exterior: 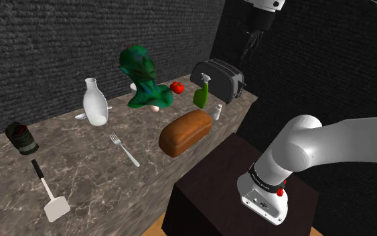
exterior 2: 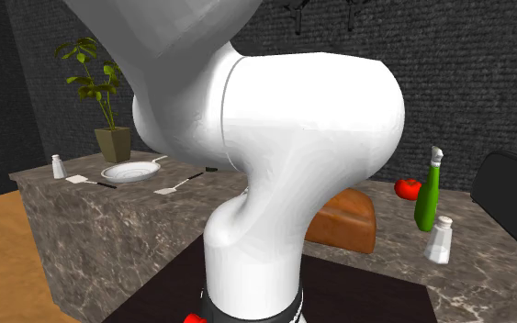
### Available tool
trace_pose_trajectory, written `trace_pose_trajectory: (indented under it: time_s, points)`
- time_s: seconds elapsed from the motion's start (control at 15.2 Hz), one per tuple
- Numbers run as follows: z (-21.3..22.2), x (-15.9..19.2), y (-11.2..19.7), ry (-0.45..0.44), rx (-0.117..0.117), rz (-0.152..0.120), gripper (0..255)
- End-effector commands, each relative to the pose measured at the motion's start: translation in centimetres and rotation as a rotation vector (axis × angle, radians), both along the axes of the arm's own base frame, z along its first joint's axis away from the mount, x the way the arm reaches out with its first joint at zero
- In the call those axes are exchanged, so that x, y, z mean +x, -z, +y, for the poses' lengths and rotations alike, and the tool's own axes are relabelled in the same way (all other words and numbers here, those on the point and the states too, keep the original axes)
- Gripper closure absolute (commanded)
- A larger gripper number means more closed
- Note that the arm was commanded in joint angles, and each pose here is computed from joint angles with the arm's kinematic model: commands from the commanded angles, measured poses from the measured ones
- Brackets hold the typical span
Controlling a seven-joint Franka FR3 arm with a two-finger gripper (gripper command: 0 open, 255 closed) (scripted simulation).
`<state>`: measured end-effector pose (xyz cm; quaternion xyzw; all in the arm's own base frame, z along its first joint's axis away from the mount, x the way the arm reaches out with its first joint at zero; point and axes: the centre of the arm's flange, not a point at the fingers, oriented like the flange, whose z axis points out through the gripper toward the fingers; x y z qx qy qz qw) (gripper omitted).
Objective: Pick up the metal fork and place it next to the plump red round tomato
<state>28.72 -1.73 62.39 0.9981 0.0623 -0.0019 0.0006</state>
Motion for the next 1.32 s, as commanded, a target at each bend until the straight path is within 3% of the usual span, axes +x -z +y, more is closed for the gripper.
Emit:
trace_pose_trajectory:
  time_s: [0.0, 1.25]
  points:
    - [0.0, 0.0, 0.0, 0.0, 0.0, 0.0, 0]
    - [12.6, 11.0, 18.3, 0.051, 0.009, -0.027, 0]
